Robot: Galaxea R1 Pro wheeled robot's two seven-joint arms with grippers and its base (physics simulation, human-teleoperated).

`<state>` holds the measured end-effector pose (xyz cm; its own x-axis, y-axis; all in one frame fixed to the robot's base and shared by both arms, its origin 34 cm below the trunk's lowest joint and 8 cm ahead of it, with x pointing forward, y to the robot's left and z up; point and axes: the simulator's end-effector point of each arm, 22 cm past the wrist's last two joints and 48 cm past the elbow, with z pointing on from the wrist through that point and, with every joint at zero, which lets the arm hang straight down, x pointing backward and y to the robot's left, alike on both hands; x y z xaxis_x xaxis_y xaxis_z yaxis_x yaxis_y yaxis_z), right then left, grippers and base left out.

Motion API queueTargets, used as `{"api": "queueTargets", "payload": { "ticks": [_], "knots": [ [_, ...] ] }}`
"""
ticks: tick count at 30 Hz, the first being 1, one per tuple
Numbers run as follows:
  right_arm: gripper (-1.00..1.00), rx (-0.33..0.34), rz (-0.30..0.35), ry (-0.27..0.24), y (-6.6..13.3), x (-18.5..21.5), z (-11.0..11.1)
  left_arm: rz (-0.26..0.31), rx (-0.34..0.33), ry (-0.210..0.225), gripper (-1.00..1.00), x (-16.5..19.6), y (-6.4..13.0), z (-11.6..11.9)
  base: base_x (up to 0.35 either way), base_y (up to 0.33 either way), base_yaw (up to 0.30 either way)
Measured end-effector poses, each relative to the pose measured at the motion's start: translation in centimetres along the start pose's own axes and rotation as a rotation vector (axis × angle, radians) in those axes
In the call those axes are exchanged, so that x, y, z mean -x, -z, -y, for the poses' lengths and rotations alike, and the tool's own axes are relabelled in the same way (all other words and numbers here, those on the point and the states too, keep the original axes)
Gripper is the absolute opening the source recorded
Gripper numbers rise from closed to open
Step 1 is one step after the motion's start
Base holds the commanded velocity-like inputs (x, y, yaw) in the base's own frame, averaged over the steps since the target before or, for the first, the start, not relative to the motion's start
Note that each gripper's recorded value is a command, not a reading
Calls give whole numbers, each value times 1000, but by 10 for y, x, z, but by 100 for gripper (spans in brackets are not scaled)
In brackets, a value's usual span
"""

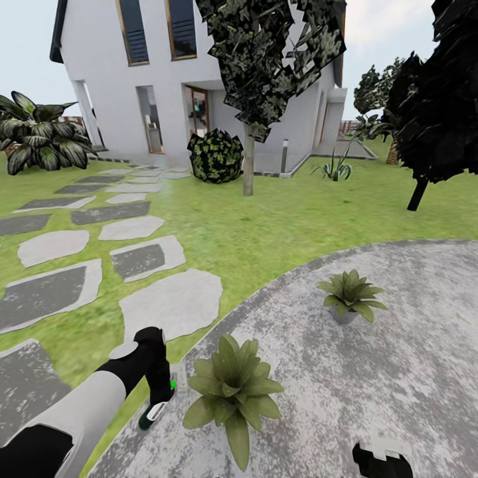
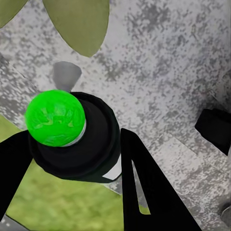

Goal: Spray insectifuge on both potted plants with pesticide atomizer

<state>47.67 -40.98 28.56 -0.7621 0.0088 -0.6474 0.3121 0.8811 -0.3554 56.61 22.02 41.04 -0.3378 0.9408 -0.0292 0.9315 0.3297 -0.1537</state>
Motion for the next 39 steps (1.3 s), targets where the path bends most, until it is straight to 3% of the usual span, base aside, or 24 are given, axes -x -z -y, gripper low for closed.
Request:
{"api": "queueTargets", "payload": {
  "ticks": [12,33,39],
  "knots": [
    [100,0,-17,9,-16,-32,-8,-12,-18,8,-100,-10,-36,2,0,0,0],
    [100,-3,-18,14,-17,-33,-5,-15,-15,6,-100,-6,-37,3,28,27,0],
    [100,-3,-18,14,-17,-33,-5,-2,-11,6,-100,16,-29,4,0,0,0]
  ]
}}
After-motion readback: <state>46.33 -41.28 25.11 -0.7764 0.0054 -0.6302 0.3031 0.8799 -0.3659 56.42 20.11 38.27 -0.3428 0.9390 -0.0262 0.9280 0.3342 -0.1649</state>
